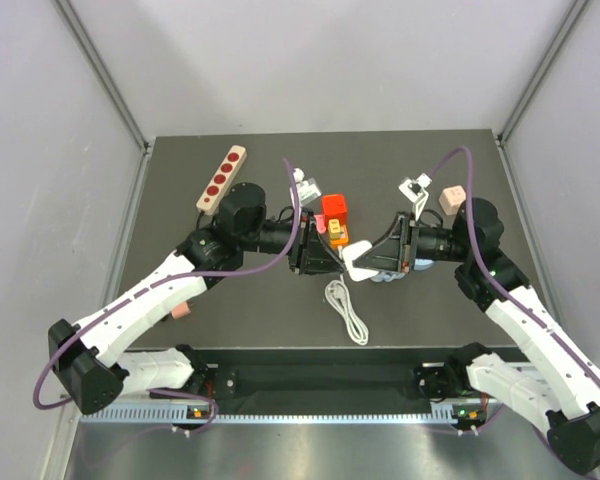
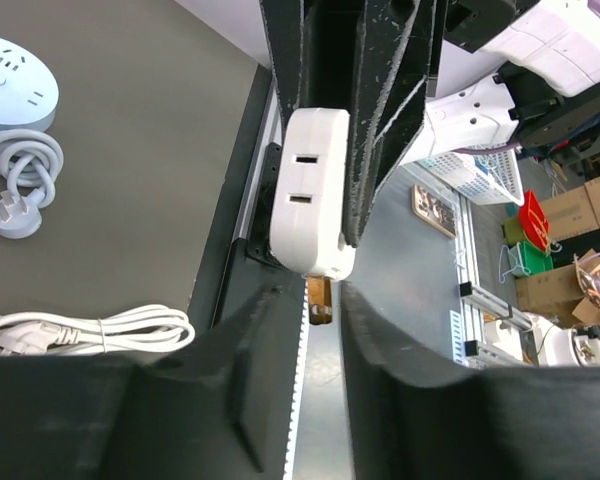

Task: Insert the plug
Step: Pick up the plug from the center of the board.

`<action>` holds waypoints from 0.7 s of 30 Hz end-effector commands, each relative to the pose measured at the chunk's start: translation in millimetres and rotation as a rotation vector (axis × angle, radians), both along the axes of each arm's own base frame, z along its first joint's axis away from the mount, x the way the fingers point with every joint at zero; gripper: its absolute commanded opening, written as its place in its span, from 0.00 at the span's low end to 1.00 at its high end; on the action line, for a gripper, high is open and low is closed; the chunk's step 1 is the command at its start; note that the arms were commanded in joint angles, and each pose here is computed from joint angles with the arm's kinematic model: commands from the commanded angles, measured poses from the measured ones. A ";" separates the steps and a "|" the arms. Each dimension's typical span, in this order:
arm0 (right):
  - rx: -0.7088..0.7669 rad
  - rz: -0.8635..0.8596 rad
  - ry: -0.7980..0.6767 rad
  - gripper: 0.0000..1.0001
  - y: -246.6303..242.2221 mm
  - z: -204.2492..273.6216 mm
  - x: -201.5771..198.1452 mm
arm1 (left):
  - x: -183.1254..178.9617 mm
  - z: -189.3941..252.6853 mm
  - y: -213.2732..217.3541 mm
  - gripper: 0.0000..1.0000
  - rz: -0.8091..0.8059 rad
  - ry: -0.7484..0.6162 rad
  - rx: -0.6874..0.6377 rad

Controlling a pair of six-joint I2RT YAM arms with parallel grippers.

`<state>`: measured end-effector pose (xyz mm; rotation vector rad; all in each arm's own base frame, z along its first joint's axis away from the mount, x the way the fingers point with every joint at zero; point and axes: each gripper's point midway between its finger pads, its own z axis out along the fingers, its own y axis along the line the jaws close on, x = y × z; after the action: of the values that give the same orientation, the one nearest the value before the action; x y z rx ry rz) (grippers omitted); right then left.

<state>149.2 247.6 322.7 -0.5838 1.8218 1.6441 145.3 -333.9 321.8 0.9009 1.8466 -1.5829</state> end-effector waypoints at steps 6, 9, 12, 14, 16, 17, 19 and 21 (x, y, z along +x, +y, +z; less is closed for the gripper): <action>0.084 0.024 -0.080 0.00 -1.7 21.3 -6.1 | 2.2 9.2 -2.1 0.00 -0.019 -0.083 -0.055; 0.086 0.016 -0.087 0.00 -2.6 21.9 -5.7 | 3.1 8.6 -2.4 0.00 -0.019 -0.086 -0.051; 0.073 0.003 -0.080 0.00 -4.4 16.0 -2.6 | 1.6 8.5 -2.9 0.00 -0.030 -0.077 -0.049; 0.054 -0.011 -0.074 0.00 -6.9 10.6 0.0 | 3.3 8.2 -2.9 0.18 -0.020 -0.078 -0.044; 0.023 -0.038 -0.049 0.00 -11.6 4.3 6.0 | 5.6 2.4 -1.4 0.41 -0.003 -0.072 -0.017; -0.008 -0.049 -0.059 0.00 -14.8 -2.1 8.7 | 11.4 -2.6 -0.5 0.54 0.034 -0.072 0.007; -0.068 -0.111 -0.018 0.00 -25.6 -10.5 18.5 | 18.3 -15.7 2.9 0.63 0.071 -0.083 0.056; -0.123 -0.172 -0.040 0.00 -36.0 -15.5 30.6 | 29.4 -30.9 5.2 0.71 0.128 -0.091 0.105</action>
<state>168.8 226.8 302.9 -0.4857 1.8847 1.5510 156.5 -332.0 307.6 0.8963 1.8616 -1.4862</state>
